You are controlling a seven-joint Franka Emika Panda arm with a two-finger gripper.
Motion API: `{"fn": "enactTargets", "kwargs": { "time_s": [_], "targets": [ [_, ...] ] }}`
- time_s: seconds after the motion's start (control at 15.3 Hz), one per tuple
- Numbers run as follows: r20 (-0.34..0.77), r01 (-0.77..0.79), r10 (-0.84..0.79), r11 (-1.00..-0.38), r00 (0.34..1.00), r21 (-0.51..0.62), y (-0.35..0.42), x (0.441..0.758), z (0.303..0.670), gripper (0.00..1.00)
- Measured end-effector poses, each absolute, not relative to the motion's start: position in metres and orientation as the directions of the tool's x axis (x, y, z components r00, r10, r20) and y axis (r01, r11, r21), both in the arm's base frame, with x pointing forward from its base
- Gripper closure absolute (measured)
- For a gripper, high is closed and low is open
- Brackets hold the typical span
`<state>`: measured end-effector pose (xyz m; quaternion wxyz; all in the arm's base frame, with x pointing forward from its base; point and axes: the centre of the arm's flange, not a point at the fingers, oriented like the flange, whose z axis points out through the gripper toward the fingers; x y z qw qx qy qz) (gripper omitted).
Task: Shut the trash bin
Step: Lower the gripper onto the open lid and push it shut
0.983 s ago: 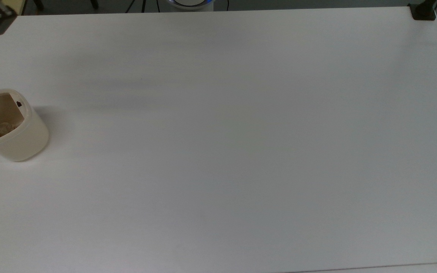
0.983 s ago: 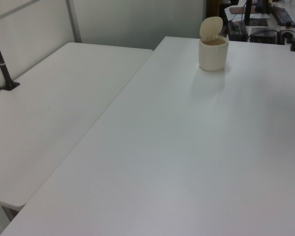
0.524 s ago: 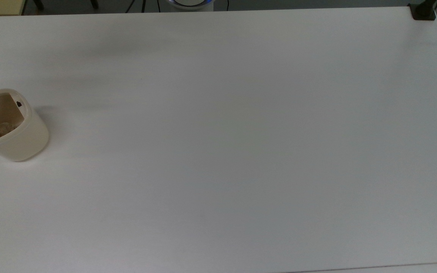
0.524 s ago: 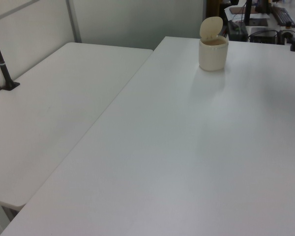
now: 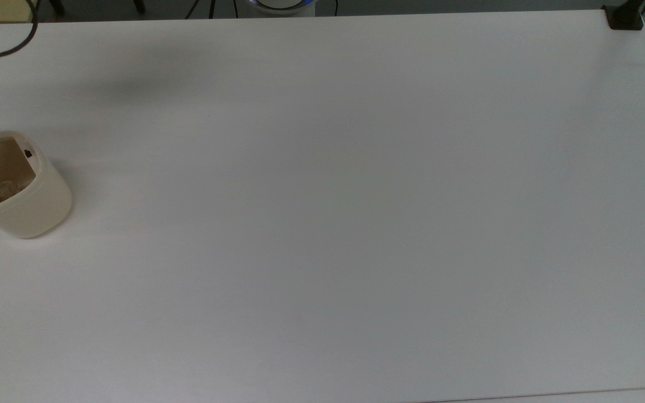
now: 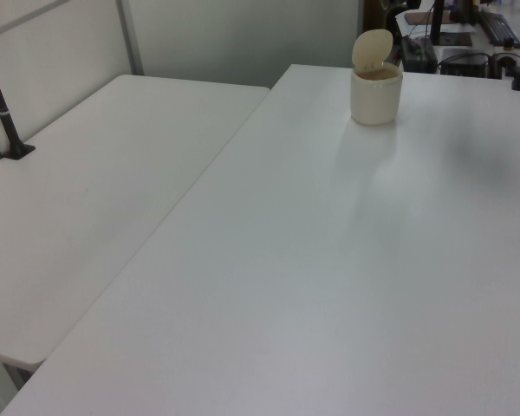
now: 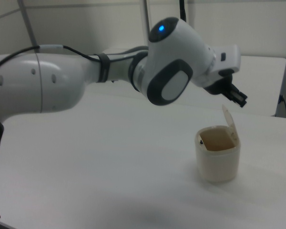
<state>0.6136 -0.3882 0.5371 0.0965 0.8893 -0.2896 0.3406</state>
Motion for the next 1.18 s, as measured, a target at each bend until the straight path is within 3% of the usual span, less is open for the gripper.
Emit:
{"fn": "enactTargets", "kwargs": {
  "time_s": [0.59,1.18],
  "targets": [
    [0.630,-0.629,-0.536,-0.771,0.562,-0.095,-0.382,0.625,0.510,0.99],
    [0.472,-0.627,-0.594,-0.772,0.652,-0.106,-0.354,0.633,0.478,0.99]
  ]
}}
